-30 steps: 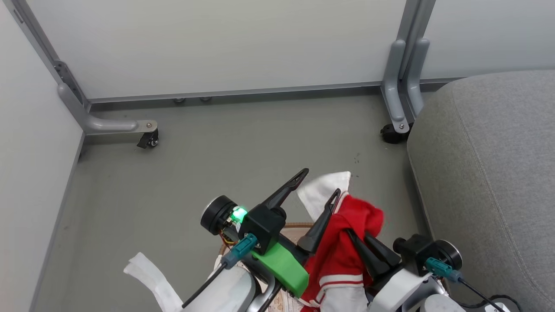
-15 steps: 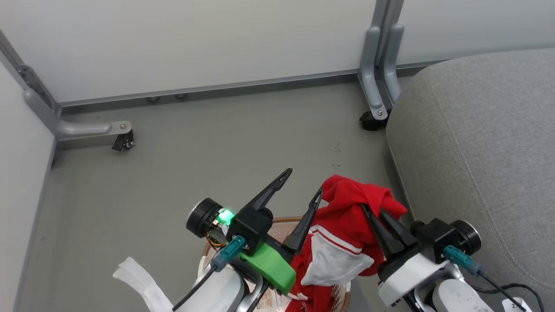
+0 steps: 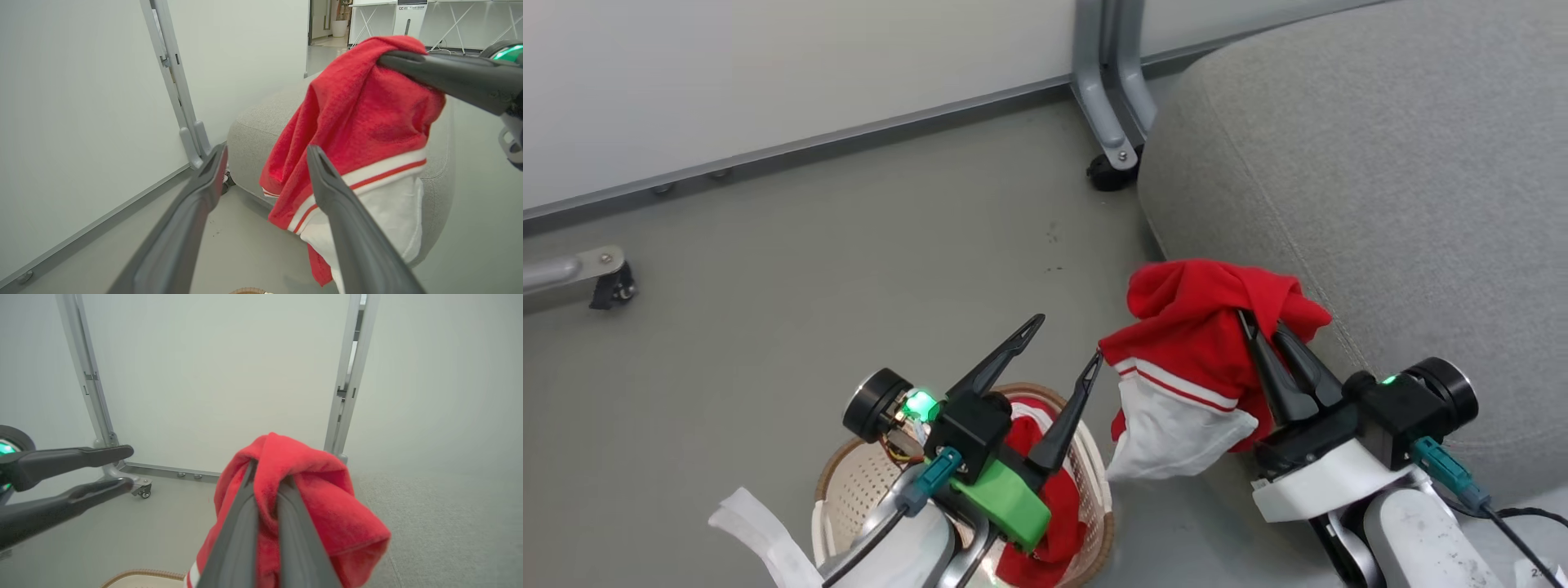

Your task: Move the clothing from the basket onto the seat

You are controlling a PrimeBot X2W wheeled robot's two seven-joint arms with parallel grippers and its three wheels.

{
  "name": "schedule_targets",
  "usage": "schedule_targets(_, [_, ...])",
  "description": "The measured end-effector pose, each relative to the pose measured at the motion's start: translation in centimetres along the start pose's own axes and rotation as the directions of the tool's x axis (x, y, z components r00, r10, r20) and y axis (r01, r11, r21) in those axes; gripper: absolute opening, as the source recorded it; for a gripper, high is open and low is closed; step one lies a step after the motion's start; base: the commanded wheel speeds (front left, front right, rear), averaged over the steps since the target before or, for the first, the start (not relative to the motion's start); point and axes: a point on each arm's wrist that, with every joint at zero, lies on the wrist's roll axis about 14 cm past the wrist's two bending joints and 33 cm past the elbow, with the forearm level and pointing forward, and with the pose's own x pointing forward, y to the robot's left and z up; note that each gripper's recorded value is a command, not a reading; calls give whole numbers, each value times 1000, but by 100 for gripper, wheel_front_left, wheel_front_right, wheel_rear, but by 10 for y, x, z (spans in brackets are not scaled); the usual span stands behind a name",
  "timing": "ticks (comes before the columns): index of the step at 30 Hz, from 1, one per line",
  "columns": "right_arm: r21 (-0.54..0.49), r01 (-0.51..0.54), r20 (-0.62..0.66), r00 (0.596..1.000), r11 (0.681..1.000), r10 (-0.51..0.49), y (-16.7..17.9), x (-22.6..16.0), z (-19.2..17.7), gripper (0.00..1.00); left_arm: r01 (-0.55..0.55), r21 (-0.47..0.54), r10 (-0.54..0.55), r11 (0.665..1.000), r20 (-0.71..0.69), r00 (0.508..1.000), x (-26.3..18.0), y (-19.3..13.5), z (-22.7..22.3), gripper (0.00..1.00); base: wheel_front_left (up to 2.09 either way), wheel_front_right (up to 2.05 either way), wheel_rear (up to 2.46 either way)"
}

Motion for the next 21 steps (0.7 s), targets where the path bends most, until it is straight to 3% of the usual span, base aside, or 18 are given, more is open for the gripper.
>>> schedule_targets(9, [-53,180,-8,984,982,-180,-43,-29,7,0,172,-20,-172,985,-16,985,33,-28,-16,100,0,0,0])
schedule_targets(17, [-140,316,-45,945,938,-325,-77,-56,5,0,323,-72,-324,944,-8,946,56,-59,-28,100,0,0,0])
schedule_targets(21, [-198,353,-19,932,915,-363,-94,-51,14,0,375,-80,-376,924,2,927,66,-64,-33,100,0,0,0])
